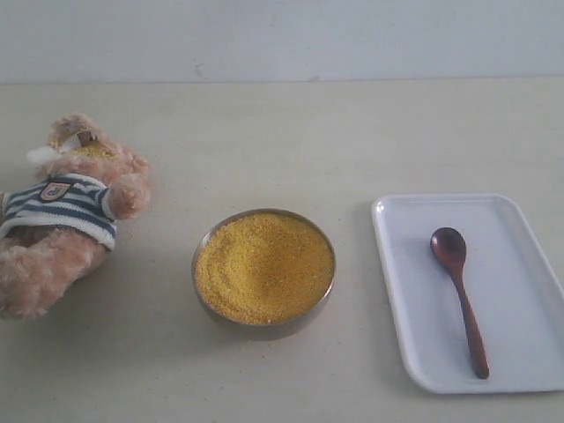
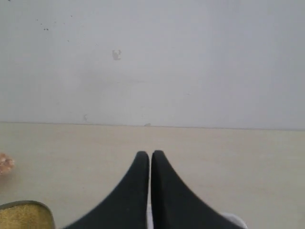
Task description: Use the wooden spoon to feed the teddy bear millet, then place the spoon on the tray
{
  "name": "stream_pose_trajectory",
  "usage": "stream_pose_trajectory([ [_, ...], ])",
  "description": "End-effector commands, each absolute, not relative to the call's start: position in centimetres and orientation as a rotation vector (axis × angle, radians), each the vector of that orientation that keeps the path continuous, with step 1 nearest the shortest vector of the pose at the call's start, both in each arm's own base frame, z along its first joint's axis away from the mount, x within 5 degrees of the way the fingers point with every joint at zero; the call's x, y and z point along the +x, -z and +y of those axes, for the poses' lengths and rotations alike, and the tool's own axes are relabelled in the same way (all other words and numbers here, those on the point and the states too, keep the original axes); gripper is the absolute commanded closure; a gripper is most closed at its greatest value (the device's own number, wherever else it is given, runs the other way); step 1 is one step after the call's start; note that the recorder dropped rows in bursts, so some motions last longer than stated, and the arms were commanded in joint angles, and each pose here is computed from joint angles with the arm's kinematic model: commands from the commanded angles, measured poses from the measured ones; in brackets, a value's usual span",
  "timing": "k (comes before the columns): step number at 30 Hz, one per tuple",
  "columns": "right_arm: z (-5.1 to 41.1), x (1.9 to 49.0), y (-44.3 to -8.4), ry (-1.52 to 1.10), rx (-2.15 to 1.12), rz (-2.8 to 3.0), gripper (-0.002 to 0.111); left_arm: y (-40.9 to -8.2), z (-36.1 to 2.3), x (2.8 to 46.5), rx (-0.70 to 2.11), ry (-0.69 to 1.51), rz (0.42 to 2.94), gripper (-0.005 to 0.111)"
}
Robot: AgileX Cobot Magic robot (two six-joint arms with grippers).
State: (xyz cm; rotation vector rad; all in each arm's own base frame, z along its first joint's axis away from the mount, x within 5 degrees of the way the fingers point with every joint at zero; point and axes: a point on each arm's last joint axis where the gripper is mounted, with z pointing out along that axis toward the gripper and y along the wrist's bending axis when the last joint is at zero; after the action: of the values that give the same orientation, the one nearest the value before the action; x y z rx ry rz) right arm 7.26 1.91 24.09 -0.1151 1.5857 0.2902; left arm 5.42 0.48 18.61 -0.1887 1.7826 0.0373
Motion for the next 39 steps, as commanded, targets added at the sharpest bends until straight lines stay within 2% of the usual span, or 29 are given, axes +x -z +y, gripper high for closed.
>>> stream_pose_trajectory([
  [1, 1.2, 6.5, -21.2, -0.226, -0.06, 1.572, 0.107, -18.6, 0.5, 5.4, -0.207, -0.027, 1.77, 0.103],
  [8, 0.3, 5.6, -19.4, -0.095, -0.049, 1.699, 0.107, -18.6, 0.5, 5.4, -0.207, -0.027, 1.77, 0.103],
  [11, 1.2, 5.2, -18.1, -0.108, -0.22, 1.831, 0.107, -18.6, 0.5, 5.4, -0.207, -0.027, 1.77, 0.103],
  [39, 1.4, 5.1, -18.1, -0.133, -0.234, 1.829, 0.107, -18.6, 0.5, 5.4, -0.207, -0.027, 1.77, 0.103],
])
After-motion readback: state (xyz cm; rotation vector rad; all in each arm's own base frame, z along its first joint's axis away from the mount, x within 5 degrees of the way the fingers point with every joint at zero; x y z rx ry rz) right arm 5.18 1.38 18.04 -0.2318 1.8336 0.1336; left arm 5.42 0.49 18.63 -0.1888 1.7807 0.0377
